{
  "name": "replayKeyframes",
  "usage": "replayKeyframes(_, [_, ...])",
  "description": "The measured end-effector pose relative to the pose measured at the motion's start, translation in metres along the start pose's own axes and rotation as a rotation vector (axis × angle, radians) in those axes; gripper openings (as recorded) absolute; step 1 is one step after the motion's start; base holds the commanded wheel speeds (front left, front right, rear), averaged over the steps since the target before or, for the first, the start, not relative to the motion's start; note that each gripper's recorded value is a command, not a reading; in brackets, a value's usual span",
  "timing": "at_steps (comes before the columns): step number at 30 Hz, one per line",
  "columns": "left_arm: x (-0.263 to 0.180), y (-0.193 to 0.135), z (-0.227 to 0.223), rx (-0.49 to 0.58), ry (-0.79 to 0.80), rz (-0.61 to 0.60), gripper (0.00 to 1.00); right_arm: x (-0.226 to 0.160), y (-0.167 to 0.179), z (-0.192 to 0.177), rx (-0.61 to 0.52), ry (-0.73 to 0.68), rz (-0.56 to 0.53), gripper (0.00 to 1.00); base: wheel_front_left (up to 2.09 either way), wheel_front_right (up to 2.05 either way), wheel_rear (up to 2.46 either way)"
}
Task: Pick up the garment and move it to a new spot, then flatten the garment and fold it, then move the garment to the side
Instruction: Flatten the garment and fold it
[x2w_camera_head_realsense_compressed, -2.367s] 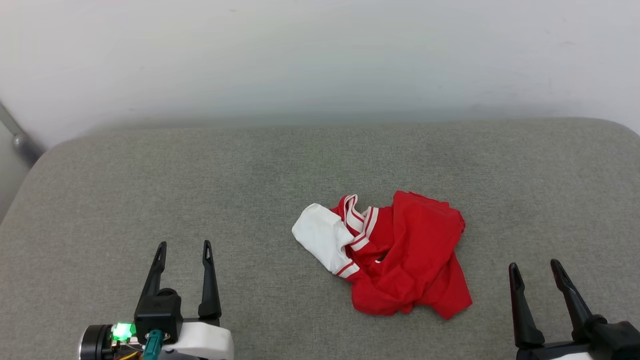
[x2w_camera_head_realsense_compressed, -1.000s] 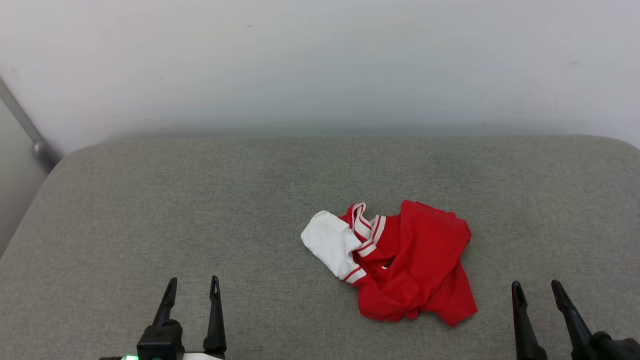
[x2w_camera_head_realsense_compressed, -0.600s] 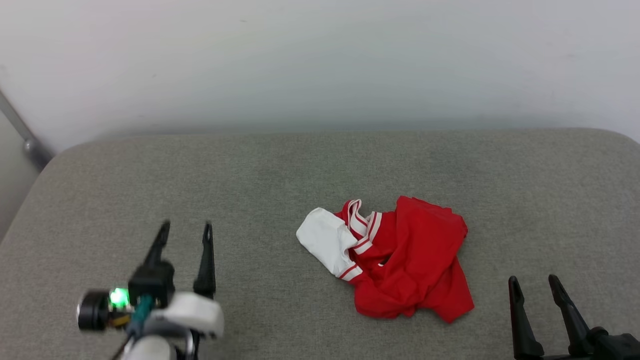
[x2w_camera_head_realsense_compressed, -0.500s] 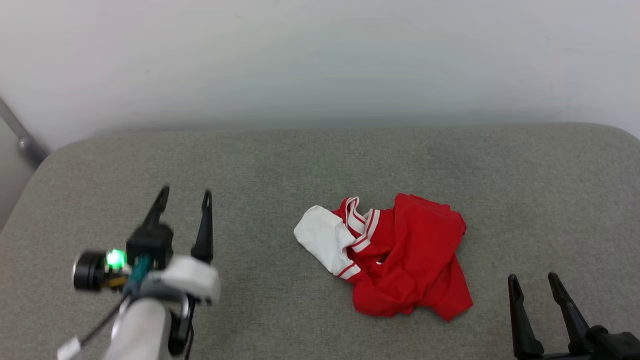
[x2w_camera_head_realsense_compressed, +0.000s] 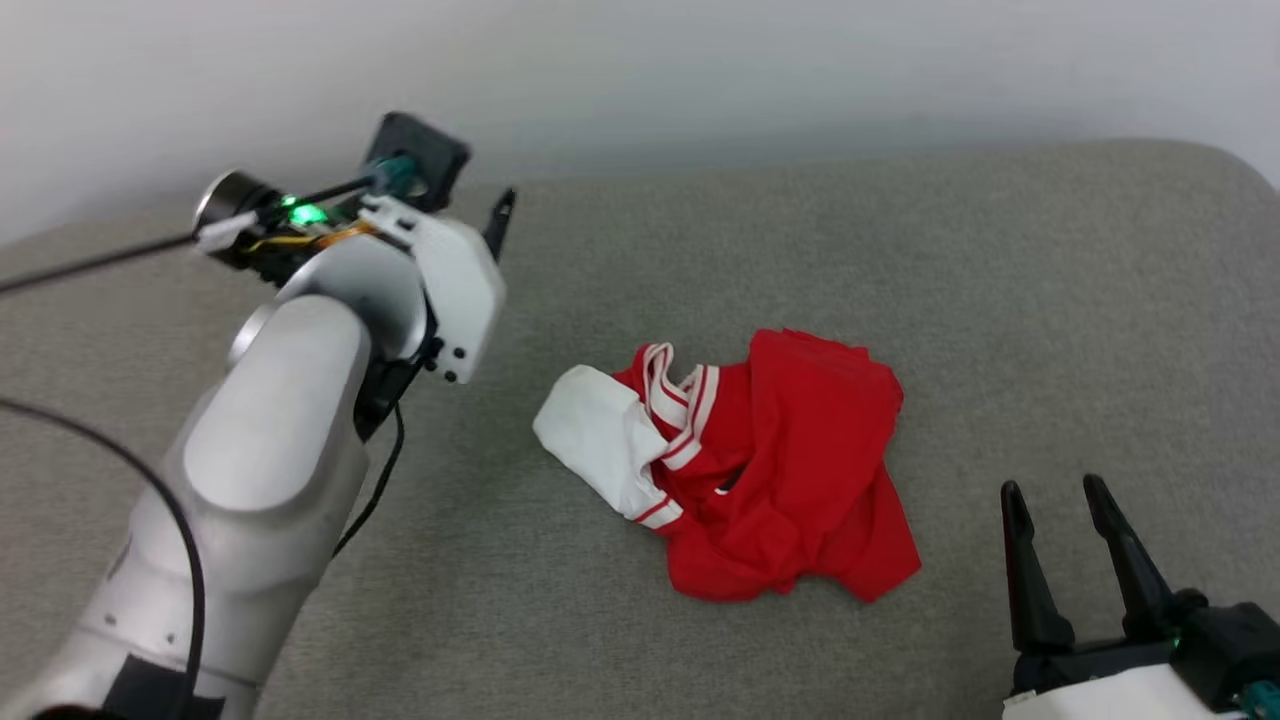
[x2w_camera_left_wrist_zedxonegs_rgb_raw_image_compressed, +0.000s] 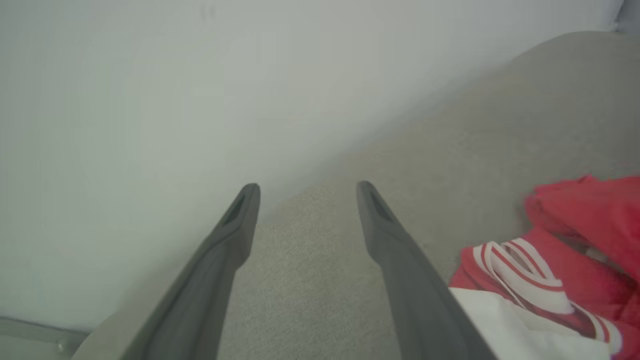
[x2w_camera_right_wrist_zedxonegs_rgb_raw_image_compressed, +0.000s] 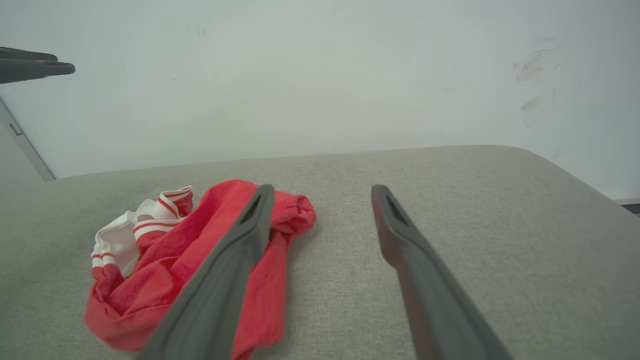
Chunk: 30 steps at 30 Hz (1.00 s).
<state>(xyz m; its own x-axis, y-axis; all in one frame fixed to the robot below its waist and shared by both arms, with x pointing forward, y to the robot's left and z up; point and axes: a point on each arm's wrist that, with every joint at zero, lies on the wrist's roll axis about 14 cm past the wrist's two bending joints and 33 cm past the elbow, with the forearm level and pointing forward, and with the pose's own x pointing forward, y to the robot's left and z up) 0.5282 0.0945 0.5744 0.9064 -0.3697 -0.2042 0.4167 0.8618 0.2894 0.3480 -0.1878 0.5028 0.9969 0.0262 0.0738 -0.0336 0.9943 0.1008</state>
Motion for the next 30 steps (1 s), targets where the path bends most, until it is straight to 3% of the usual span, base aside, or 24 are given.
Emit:
replayKeyframes(7, [0.028, -0.051, -0.035, 0.077, 0.293, -0.266, 1.0, 0.011, -0.015, -0.01, -0.002, 0.029, -0.045, 1.0, 0.0, 0.0, 0.0])
replayKeyframes(16, [0.03, -0.087, -0.095, 0.115, 0.684, -0.507, 1.0, 0.025, -0.028, -0.022, -0.002, 0.058, -0.084, 1.0, 0.0, 0.0, 0.0])
replayKeyframes(22, [0.025, -0.101, -0.138, 0.202, 0.86, -0.602, 1.0, 0.031, -0.038, -0.028, -0.012, 0.074, -0.112, 1.0, 0.0, 0.0, 0.0])
replayKeyframes(30, [0.022, -0.112, -0.166, 0.265, 0.941, -0.656, 1.0, 0.03, -0.046, -0.032, -0.019, 0.088, -0.136, 1.0, 0.0, 0.0, 0.0])
